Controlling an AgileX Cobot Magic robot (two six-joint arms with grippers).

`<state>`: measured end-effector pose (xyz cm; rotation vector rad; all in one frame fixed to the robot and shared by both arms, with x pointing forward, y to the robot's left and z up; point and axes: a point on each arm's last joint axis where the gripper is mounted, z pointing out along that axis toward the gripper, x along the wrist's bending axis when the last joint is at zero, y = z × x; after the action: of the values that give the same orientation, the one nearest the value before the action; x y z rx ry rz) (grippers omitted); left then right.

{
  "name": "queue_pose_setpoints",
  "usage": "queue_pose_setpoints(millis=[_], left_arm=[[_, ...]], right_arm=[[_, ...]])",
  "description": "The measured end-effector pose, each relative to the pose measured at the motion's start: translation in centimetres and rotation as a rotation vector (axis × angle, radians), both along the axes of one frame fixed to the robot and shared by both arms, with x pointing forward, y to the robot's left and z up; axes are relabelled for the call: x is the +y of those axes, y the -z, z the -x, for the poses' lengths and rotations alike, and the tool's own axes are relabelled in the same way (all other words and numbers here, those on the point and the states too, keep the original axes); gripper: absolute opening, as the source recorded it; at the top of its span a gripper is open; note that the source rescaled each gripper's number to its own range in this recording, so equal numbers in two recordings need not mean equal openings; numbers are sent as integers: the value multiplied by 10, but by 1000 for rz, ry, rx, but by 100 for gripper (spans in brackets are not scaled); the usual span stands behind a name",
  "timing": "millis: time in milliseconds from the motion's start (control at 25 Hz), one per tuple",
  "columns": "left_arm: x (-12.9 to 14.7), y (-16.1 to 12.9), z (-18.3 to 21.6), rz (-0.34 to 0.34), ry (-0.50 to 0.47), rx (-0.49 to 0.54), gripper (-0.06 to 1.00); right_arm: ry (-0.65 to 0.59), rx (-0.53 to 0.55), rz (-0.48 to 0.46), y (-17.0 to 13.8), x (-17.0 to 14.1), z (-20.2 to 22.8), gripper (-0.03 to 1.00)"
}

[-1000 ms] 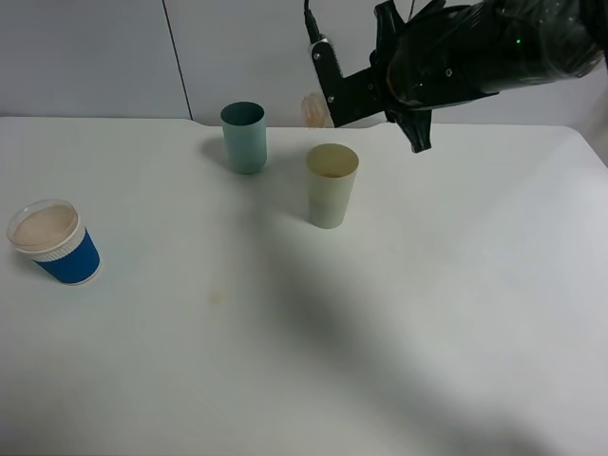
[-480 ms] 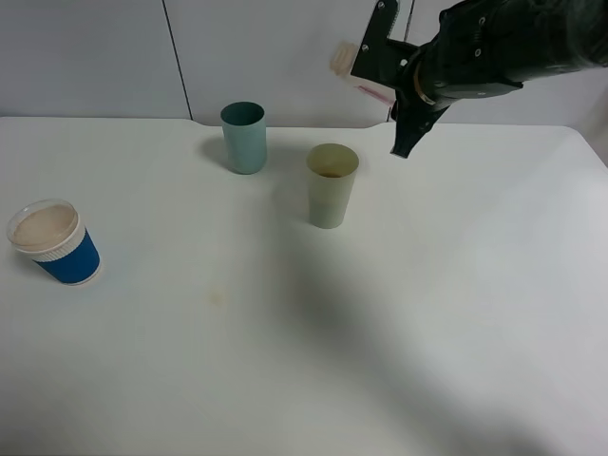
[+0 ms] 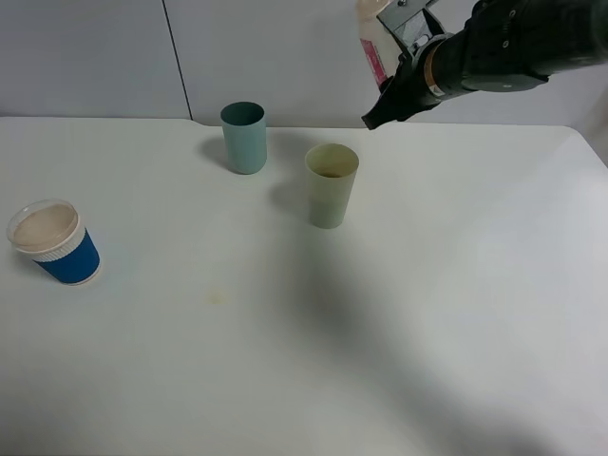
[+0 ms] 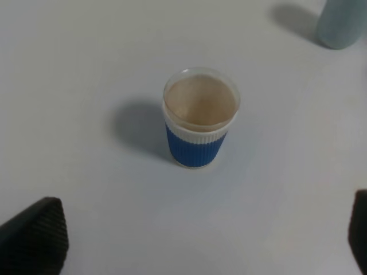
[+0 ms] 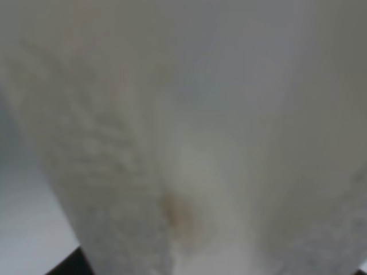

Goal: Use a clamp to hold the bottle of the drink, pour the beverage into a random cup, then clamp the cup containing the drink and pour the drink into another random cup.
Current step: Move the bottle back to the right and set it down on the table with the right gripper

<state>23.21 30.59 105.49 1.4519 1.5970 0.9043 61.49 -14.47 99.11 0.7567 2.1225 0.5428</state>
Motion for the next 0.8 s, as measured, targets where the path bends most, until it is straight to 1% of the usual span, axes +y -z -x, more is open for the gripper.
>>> queue_pose_setpoints(millis=[80, 120, 160, 240, 360, 520, 600, 640, 760, 800], left_arm=[[0, 0, 0, 0, 0, 0, 97], [0, 0, 0, 0, 0, 0, 97], [0, 0, 0, 0, 0, 0, 97], [0, 0, 0, 0, 0, 0, 97], [0, 0, 0, 0, 0, 0, 97], [0, 0, 0, 0, 0, 0, 97], [0, 0, 0, 0, 0, 0, 97], [0, 0, 0, 0, 0, 0, 97], [0, 0, 0, 0, 0, 0, 97], [0, 0, 0, 1, 0, 0, 97]], right_arm=[[29, 5, -91, -1, -4, -3, 0], [40, 6, -114, -1, -7, -5, 0], [47, 9, -163, -2, -8, -6, 0], [57, 9, -196, -2, -13, -9, 0], [60, 8, -201, -2, -16, -10, 0], [117, 22, -281, -2, -30, -15, 0], [131, 35, -330, 2, -39, -15, 0], [143, 60, -367, 10, -50, -13, 0], [142, 95, -382, 27, -66, -1, 0], [142, 95, -382, 27, -66, -1, 0]])
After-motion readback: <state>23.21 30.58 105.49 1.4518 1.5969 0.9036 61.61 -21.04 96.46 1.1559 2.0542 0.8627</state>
